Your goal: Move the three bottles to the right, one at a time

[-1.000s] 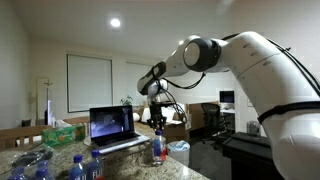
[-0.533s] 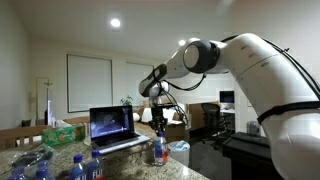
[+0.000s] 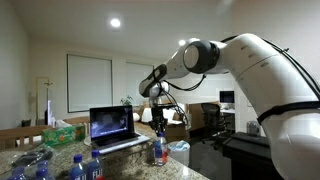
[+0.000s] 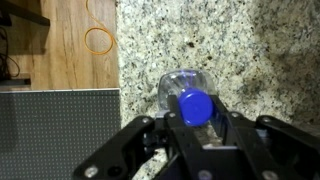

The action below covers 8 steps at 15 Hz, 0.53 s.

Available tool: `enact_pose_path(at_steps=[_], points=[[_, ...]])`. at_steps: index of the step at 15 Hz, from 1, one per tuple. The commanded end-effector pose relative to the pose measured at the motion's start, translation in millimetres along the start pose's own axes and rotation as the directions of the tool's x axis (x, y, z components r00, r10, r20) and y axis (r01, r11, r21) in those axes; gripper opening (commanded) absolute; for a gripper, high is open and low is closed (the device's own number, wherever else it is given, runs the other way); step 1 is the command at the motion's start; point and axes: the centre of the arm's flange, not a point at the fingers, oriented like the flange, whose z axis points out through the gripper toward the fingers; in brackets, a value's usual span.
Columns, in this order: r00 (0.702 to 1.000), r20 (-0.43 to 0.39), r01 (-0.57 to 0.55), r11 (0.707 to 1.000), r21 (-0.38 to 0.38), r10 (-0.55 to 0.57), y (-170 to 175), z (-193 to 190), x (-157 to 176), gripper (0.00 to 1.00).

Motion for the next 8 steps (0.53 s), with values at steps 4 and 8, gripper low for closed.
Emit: enact_pose_path(at_steps=[4,8], points=[[0.999,-0.011,-0.049,0.997,0.065,0.050,-2.2,-3.1,-7.2,0.14],[0.996,-0.012,-0.085,0.994,0.073,0.086,-6.5,-2.9,-5.1,0.14]])
